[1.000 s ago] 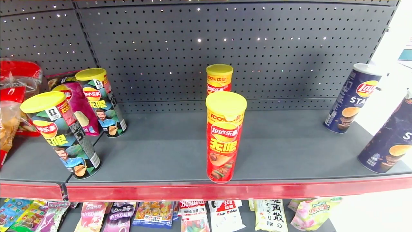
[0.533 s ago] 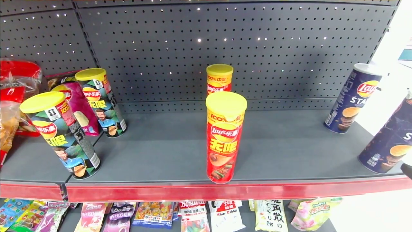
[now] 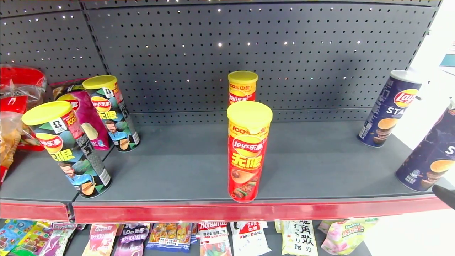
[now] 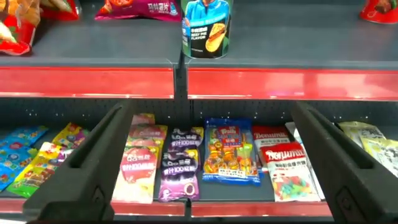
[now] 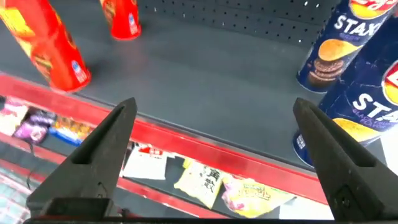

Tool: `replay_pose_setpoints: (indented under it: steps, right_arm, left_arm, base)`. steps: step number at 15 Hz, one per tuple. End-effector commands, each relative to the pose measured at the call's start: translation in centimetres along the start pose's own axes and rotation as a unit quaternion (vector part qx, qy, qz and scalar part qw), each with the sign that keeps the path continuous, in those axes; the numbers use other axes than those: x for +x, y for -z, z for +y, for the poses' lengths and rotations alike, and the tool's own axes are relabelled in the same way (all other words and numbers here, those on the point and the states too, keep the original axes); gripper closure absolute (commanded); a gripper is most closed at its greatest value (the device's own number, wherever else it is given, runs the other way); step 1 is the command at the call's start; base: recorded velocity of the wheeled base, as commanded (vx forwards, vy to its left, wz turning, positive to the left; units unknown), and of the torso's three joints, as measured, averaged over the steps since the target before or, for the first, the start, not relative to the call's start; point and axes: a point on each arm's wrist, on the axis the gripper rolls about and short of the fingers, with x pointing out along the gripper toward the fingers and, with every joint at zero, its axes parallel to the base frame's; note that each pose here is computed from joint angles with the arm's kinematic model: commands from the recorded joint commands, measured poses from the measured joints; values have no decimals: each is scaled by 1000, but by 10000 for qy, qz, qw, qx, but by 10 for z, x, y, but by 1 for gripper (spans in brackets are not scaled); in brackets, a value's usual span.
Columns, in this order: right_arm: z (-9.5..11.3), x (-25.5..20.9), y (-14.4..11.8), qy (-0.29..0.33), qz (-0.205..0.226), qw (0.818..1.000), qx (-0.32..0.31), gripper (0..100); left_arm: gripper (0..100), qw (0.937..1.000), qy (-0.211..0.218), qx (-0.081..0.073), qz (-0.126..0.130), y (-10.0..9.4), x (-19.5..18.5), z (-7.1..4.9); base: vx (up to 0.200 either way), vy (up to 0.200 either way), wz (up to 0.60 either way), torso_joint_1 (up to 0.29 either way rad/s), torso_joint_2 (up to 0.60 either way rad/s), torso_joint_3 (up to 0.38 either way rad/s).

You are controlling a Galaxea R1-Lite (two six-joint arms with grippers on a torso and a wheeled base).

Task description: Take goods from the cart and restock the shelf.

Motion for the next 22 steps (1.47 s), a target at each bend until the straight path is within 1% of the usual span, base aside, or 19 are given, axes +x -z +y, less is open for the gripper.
replay_pose_setpoints:
  steps: [1,3,6,8,9,11,14,17,19,22]
  right_arm:
    - [-1,16,1,-240,307,9992,-63,0]
    - [2,27,2,-547,504,9972,-68,0]
    - [7,61,-1,-946,990,9906,-80,0]
    - [9,86,-7,-1092,1236,9863,-94,0]
    - [13,103,-9,-1149,1404,9833,-139,0]
    - [20,124,-7,-1064,1689,9796,-216,0]
    - [24,139,-2,-1106,1921,9748,-256,0]
    - [26,152,4,-863,2146,9723,-331,0]
    - [39,163,4,-856,2137,9722,-426,0]
    - [61,179,7,-819,1988,9747,-618,0]
  left_arm:
    - [0,10000,7,30,-14,0,0,0]
    - [0,10000,7,30,-14,0,0,0]
    - [0,10000,7,30,-14,0,0,0]
    - [0,10000,7,30,-14,0,0,0]
    - [0,10000,7,30,-14,0,0,0]
    - [0,10000,7,30,-14,0,0,0]
    - [0,10000,7,30,-14,0,0,0]
    - [0,10000,15,30,-14,0,0,0]
    - [0,10000,7,30,-14,0,0,0]
    - [0,10000,15,30,-14,0,0,0]
  base:
    - [0,0,0,0,0,0]
    - [0,0,0,0,0,0]
    - [0,0,0,0,0,0]
    - [0,0,0,0,0,0]
    - [0,0,0,0,0,0]
    - [0,0,0,0,0,0]
    - [0,0,0,0,0,0]
    - [0,0,0,0,0,0]
    - [0,0,0,0,0,0]
    - [0,0,0,0,0,0]
